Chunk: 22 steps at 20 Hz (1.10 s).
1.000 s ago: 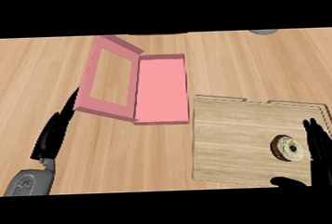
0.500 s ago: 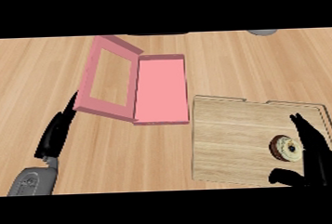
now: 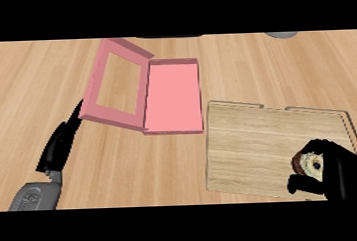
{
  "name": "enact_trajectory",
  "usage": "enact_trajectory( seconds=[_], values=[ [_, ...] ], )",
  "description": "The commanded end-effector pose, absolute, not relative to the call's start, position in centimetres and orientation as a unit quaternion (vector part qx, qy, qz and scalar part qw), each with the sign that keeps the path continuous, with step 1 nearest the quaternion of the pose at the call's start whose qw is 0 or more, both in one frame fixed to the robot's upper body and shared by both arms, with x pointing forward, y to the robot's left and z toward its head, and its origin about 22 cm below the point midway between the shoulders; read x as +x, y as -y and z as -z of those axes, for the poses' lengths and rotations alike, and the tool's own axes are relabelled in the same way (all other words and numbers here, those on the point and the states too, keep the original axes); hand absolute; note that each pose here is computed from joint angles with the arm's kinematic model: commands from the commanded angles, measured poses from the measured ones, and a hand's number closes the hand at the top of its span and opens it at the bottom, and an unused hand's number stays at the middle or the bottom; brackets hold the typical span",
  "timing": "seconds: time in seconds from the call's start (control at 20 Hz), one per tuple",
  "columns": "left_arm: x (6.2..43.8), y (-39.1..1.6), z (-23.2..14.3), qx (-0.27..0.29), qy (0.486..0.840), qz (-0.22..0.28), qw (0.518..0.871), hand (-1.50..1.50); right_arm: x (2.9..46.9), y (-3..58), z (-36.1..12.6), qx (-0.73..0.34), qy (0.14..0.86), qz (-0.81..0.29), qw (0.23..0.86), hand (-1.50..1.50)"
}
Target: Pick the cupcake from the tray and place it in the cardboard box
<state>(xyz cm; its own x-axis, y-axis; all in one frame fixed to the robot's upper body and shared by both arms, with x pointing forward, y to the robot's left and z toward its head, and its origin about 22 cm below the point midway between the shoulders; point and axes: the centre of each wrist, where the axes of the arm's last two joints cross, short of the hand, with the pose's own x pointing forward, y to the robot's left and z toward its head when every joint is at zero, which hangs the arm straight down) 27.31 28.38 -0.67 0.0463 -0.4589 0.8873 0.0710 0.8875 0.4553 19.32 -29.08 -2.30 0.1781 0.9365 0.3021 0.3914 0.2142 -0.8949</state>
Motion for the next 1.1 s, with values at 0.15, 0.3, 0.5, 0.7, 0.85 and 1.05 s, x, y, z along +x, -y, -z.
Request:
enact_trajectory(
  seconds=[0.15, 0.3, 0.5, 0.7, 0.85, 1.05],
  values=[
    [26.6, -29.5, -0.6, 0.149, 0.667, 0.190, 0.705, 0.00, 18.1, 30.5, 2.4, -0.617, 0.588, -0.230, 0.469, 1.50],
    [26.2, -28.6, 0.4, 0.151, 0.660, 0.194, 0.710, 0.00, 16.1, 29.5, 1.6, -0.644, 0.584, -0.199, 0.452, 1.50],
    [27.2, -28.4, 0.4, 0.140, 0.666, 0.200, 0.705, 0.00, 20.2, 21.8, 1.5, -0.582, 0.617, -0.299, 0.438, 1.50],
    [28.4, -25.8, -0.6, 0.110, 0.685, 0.222, 0.685, 0.00, 20.8, 17.6, 2.4, -0.476, 0.632, -0.435, 0.430, 1.50],
    [28.6, -25.1, -0.6, 0.101, 0.685, 0.233, 0.683, 0.00, 21.9, 15.5, 0.7, -0.473, 0.620, -0.469, 0.413, 1.50],
    [29.0, -24.6, -0.9, 0.098, 0.683, 0.242, 0.682, 0.00, 22.6, 12.5, -2.5, -0.485, 0.619, -0.476, 0.395, 1.50]
  ],
)
